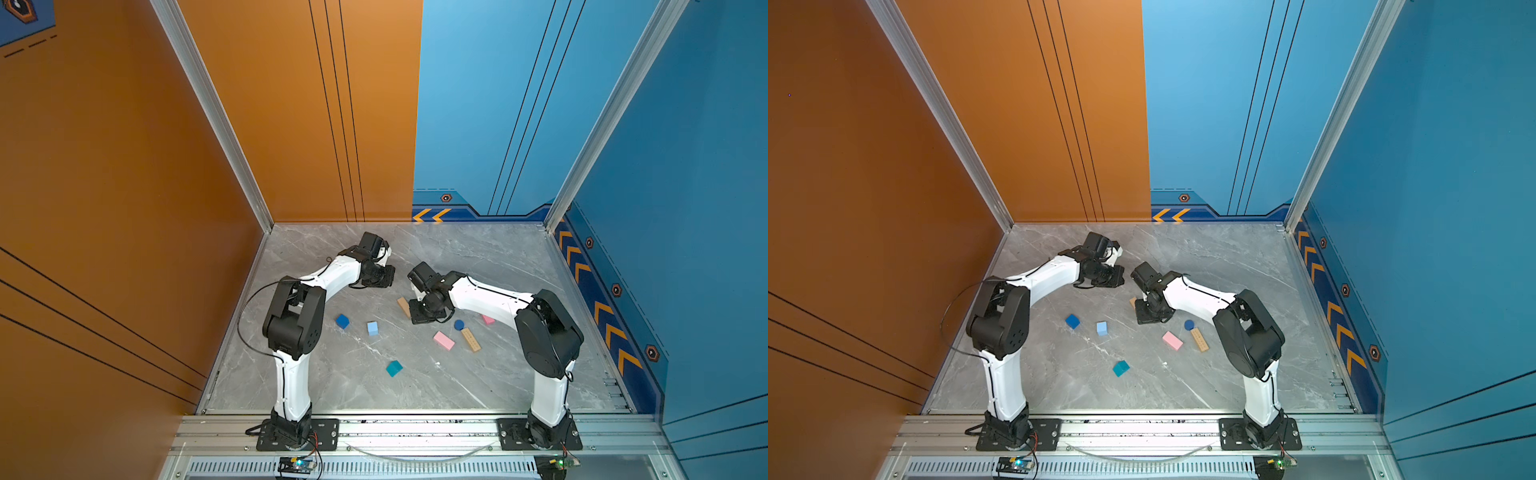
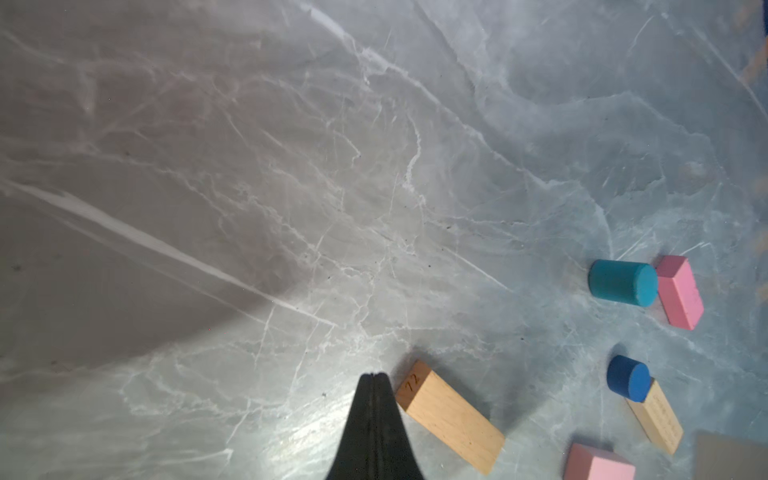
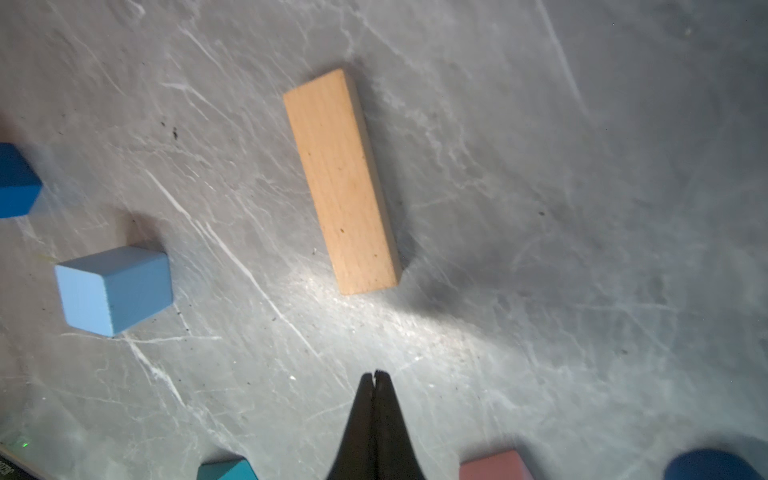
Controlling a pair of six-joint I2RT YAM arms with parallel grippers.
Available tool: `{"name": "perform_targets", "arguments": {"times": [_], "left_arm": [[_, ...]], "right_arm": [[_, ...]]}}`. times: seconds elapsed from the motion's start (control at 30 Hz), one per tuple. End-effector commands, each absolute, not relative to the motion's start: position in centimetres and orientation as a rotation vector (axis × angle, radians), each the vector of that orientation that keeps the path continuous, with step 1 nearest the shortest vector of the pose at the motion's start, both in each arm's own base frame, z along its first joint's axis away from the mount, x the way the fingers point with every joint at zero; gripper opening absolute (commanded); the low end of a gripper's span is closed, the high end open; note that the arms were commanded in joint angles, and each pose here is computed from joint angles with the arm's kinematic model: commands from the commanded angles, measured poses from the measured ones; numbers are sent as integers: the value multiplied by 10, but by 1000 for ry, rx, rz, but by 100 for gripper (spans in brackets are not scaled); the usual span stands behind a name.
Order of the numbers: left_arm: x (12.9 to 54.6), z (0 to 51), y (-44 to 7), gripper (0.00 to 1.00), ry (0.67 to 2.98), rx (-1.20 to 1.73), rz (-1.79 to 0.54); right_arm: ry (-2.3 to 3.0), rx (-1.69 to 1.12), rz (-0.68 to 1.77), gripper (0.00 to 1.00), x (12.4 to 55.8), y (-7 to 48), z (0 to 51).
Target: Build the wood block tower
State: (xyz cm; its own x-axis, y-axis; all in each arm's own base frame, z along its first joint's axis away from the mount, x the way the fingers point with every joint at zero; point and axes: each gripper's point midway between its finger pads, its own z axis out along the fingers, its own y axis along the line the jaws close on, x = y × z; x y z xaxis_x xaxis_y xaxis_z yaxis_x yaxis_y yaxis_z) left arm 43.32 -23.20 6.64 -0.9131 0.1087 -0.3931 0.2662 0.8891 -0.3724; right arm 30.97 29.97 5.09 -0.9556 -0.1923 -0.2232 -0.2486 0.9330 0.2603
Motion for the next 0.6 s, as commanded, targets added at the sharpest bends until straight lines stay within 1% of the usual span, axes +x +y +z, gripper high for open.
{"name": "perform_targets", "arguments": {"times": [0.0,0.17,0.37,0.4,0.57], "left_arm": [[428,61,-240,0,2737,297,-640],[426,40,-243,0,2788,307,-646],[425,27,-250,0,2813,318,-686],[424,25,-251,0,2820,318,-694],[416,17,-255,0,2844,332,-720]], "right_arm": [[2934,-283,472,0,310,304,34],[2949,-259,521,0,311,311,25],[2960,-244,526,0,313,314,18],[2961,-195,526,0,323,305,17],[2953,-159,542,0,329,305,17]]}}
